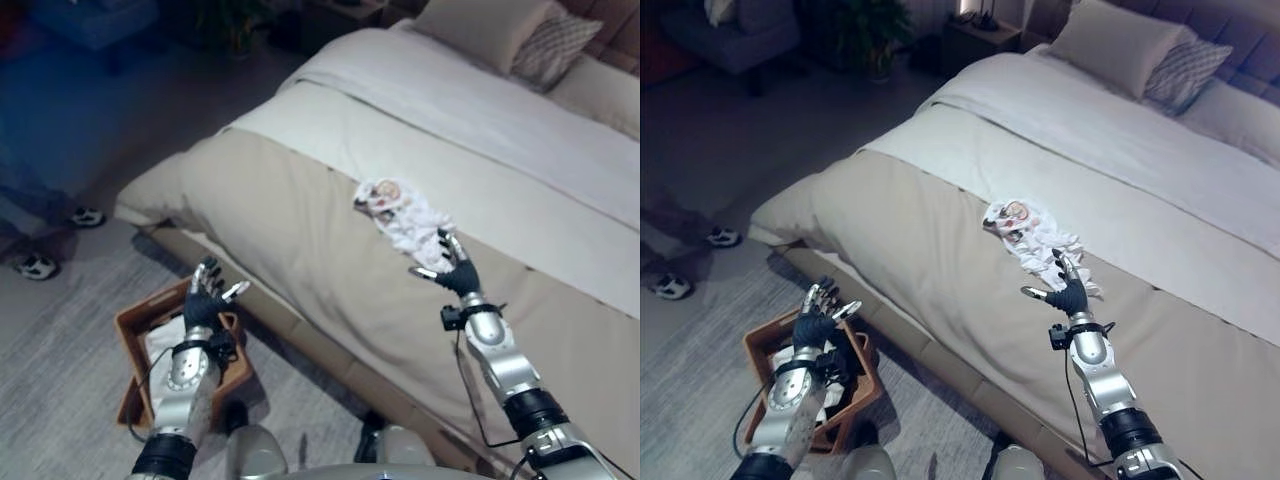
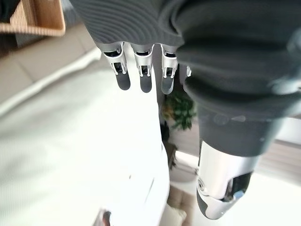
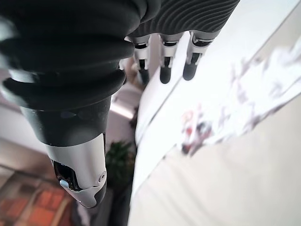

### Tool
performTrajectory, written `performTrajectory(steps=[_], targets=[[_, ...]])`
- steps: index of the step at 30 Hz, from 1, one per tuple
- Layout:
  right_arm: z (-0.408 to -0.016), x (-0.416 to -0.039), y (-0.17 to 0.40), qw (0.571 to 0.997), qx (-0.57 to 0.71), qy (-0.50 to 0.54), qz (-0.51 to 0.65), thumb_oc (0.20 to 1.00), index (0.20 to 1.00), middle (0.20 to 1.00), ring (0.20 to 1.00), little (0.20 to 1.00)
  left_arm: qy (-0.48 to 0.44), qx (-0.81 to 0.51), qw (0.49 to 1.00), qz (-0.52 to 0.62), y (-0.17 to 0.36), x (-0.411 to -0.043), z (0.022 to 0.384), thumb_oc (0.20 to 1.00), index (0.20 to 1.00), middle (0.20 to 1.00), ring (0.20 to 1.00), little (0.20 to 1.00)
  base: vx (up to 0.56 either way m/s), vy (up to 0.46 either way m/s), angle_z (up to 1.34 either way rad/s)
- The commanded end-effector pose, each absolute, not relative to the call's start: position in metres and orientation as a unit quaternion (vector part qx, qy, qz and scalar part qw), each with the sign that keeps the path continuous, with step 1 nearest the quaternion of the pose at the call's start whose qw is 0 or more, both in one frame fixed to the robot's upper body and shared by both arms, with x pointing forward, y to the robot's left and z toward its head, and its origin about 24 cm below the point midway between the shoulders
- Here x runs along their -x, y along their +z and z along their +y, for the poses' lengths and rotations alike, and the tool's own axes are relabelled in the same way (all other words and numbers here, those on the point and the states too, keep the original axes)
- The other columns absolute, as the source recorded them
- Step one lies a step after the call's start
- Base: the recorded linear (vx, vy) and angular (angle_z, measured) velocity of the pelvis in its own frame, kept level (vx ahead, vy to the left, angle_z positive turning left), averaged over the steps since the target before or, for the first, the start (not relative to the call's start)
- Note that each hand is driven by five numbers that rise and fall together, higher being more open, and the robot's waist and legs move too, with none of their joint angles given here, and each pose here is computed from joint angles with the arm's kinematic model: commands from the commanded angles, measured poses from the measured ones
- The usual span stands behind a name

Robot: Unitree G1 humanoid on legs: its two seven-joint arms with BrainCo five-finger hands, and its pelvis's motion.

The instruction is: Pick up clothes into the bucket

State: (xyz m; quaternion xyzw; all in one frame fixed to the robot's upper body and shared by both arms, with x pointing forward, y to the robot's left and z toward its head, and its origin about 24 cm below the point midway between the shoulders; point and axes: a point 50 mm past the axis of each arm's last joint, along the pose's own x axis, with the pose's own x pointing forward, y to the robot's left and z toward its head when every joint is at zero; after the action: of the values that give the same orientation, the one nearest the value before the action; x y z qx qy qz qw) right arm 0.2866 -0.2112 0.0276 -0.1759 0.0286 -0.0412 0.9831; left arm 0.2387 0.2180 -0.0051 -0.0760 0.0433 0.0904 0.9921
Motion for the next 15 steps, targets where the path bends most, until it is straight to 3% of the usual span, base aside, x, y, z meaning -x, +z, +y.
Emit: performTrajectory(steps=[1,15], targets=[[-0.212,-0.307,0.058,0.981,0.181,-0.057,-0.03,1.0,1.0,1.0,1.0,1.0,0.066,0.092,0.994,0.015,0.006,-0.239,0.215,1.0,1.0,1.0,1.0,1.0,0.09,0.061,-0.06],[-0.186,-0.319,0.047,0.989,0.147,-0.025,-0.002,1.0,1.0,1.0,1.0,1.0,0.051,0.049,0.996,0.06,-0.011,-0.216,0.229,1.0,1.0,1.0,1.0,1.0,0.11,0.131,-0.33]])
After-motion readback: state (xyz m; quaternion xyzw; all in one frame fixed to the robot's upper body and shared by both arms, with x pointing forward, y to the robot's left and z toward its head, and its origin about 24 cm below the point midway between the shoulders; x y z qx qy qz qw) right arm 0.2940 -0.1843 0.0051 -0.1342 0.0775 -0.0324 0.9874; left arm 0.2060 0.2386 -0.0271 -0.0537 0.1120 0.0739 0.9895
